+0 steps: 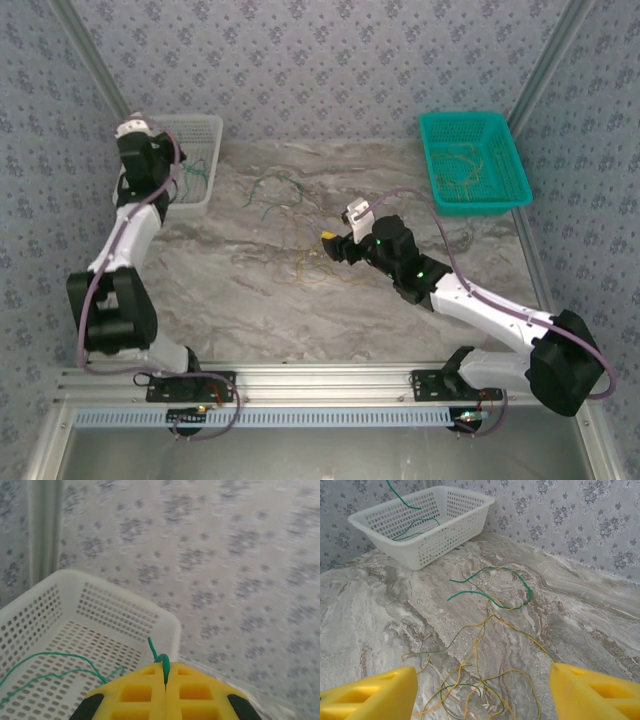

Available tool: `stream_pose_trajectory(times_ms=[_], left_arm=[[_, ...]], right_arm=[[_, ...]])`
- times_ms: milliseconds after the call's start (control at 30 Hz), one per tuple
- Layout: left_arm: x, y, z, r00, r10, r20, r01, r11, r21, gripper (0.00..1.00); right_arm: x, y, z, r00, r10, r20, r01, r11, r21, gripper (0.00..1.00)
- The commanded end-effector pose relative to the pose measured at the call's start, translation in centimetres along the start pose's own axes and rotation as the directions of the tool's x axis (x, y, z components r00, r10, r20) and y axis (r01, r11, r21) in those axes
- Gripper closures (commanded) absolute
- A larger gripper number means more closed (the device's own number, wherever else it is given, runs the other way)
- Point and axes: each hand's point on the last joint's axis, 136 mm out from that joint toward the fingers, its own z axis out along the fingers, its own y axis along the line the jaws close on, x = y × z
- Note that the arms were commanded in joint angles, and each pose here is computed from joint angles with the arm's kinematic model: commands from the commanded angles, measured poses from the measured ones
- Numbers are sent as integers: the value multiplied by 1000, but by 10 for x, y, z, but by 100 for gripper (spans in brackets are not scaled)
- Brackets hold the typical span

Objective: Untangle the cables

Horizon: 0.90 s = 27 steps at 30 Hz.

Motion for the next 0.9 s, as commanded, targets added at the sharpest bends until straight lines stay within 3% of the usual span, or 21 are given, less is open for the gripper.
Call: stream_pose_trajectory(times_ms=[0, 267, 533, 633, 700, 767, 867], left_arm=[[-6, 20, 35, 993, -110, -41, 110, 994, -10, 100], [-2, 56, 118, 973, -210, -99, 208, 978, -31, 100], [17, 49, 173, 940, -309, -147, 317, 948, 38, 98], [23, 53, 174, 937, -303, -172, 308, 952, -2, 66], [22, 58, 165, 945, -282, -168, 278, 959, -49, 54], [14, 65, 145, 956, -259, -138, 244, 963, -119, 46], [6, 64, 103, 975, -205, -88, 189, 968, -165, 43]], right_arm=[[-12, 0, -8, 999, -34, 40, 34, 999, 6, 28], [-9, -2, -14, 998, -49, 36, 49, 999, 15, 27], [-19, 2, -16, 997, -50, 56, 50, 999, -5, 27], [-21, 4, -18, 997, -55, 56, 56, 998, -12, 27], [-23, 5, -21, 996, -60, 59, 61, 998, -13, 27], [-23, 4, -24, 996, -64, 60, 65, 998, -9, 26], [-22, 2, -26, 996, -72, 58, 72, 997, 5, 26]])
